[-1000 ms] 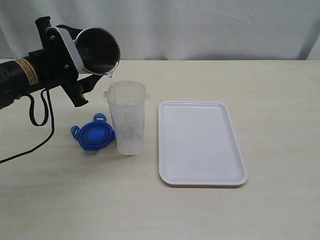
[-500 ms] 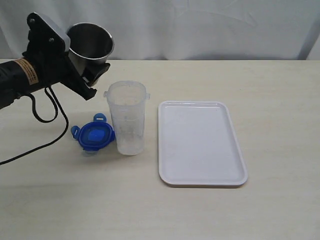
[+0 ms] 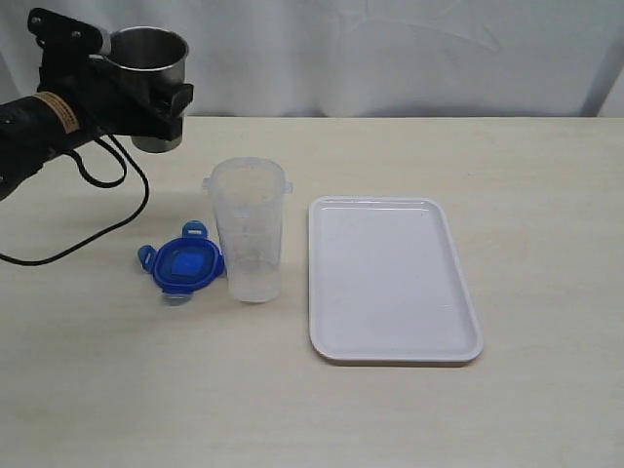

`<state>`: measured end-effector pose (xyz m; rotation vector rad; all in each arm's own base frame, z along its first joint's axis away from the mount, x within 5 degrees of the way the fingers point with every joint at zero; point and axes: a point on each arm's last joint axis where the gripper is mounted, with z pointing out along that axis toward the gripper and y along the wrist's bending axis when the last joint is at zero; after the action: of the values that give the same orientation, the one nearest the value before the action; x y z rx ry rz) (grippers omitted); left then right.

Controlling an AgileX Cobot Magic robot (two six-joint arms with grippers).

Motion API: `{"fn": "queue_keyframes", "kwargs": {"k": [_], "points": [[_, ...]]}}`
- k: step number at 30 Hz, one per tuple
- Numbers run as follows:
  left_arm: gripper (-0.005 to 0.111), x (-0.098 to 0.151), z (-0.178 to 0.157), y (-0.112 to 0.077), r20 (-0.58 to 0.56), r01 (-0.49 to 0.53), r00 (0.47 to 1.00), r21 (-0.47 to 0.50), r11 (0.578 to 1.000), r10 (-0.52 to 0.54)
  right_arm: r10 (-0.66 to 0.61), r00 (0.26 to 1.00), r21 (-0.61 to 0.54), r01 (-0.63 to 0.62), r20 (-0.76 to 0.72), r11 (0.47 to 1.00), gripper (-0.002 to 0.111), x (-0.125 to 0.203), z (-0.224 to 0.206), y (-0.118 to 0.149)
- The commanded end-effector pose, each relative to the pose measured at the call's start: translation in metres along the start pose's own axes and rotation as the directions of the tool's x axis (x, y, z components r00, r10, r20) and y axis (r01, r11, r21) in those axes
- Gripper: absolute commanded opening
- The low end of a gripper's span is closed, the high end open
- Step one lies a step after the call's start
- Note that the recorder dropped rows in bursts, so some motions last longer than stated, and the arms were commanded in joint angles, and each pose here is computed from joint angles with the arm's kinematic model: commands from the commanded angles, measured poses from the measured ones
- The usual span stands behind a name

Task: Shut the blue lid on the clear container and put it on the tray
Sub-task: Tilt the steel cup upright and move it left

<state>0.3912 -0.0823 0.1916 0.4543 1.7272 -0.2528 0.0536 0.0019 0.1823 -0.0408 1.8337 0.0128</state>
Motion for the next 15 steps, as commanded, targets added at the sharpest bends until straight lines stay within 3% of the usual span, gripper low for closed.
{"fn": "queue_keyframes", "kwargs": {"k": [1, 6, 11, 15], "points": [[0.0, 0.001, 0.011, 0.028, 0.082, 0.082, 0.994, -0.048, 0.995, -0.078, -0.004, 1.0, -0.002, 0.004, 0.006, 1.0, 0.004, 0.0, 0.0, 0.0], [0.0, 0.022, 0.012, 0.062, 0.137, 0.131, 0.984, -0.095, 0.987, -0.118, -0.004, 1.0, -0.002, 0.004, 0.006, 1.0, 0.004, 0.0, 0.0, 0.0], [0.0, 0.044, 0.024, 0.096, 0.12, 0.144, 0.985, -0.154, 0.977, -0.126, -0.004, 1.0, -0.002, 0.004, 0.006, 1.0, 0.004, 0.0, 0.0, 0.0], [0.0, 0.06, 0.042, 0.107, 0.117, 0.133, 0.986, -0.151, 0.98, -0.116, -0.004, 1.0, -0.002, 0.004, 0.006, 1.0, 0.004, 0.0, 0.0, 0.0]]}}
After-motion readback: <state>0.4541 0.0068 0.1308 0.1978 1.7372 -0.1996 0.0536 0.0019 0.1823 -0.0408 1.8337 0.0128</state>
